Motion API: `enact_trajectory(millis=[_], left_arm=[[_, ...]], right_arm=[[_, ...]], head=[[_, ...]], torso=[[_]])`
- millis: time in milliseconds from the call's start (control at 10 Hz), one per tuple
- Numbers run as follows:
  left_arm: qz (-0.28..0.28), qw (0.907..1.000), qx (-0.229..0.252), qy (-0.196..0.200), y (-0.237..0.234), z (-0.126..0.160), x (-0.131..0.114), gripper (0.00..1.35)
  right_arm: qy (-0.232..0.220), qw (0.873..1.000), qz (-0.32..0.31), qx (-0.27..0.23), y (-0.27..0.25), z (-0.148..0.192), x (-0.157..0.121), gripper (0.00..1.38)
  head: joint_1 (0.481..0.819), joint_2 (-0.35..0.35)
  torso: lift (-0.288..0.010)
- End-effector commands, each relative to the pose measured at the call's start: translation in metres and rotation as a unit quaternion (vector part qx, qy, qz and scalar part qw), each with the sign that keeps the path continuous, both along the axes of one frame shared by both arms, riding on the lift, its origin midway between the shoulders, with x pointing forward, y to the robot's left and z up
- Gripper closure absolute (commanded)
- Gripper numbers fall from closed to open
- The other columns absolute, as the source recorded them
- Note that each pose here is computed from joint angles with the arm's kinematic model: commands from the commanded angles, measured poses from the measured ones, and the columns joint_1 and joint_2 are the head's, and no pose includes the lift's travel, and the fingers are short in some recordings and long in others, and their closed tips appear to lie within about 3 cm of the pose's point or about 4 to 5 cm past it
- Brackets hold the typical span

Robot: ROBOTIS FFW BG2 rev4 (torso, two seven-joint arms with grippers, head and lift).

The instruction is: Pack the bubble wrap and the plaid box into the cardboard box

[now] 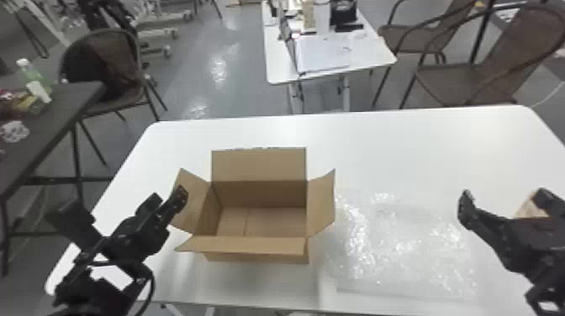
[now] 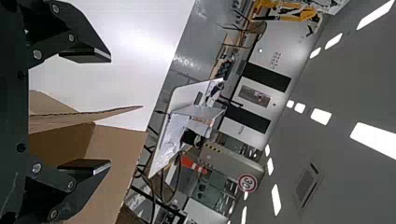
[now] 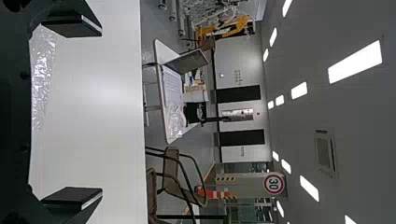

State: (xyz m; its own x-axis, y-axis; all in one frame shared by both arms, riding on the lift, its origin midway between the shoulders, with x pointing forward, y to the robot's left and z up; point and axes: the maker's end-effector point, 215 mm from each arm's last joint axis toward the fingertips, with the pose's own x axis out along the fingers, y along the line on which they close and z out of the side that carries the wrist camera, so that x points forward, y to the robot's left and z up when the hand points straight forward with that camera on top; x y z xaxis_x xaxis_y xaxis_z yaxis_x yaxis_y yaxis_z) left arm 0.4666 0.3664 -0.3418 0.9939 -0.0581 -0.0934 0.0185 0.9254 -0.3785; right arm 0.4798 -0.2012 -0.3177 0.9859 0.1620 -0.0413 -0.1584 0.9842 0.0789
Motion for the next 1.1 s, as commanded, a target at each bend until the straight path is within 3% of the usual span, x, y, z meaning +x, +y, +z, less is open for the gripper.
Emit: enact_trajectory(millis=[0,100,200,800,1000], left_arm=[[-0.002,1.0,-0.004,0.001,-0.002,-0.001,0.001,0.74],[-0.003,1.0,-0.004,0.0,-0.002,-0.002,0.0,1.01],[-0.004,1.0,-0.004,0.0,-0.002,-0.001,0.0,1.14],[-0.011,0.9999,-0.007,-0.004,-0.005,-0.001,0.001,1.16],[-0.011,0.9999,-0.007,-0.005,-0.005,0.0,0.001,1.16]], right_arm=[[0.001,1.0,0.0,-0.001,0.0,0.0,0.0,0.09],[0.002,1.0,0.0,-0.001,0.0,-0.002,0.0,0.09],[0.004,1.0,0.001,0.0,0.0,-0.003,0.0,0.09],[0.005,1.0,0.006,0.003,0.003,-0.004,0.0,0.09],[0.037,0.999,0.012,0.005,0.007,-0.012,0.003,0.09]], head=[[0.695,0.193],[0.695,0.191],[0.695,0.19],[0.695,0.189],[0.695,0.191]], torso=[[-0.119],[-0.119],[-0.119],[-0.119],[-0.119]])
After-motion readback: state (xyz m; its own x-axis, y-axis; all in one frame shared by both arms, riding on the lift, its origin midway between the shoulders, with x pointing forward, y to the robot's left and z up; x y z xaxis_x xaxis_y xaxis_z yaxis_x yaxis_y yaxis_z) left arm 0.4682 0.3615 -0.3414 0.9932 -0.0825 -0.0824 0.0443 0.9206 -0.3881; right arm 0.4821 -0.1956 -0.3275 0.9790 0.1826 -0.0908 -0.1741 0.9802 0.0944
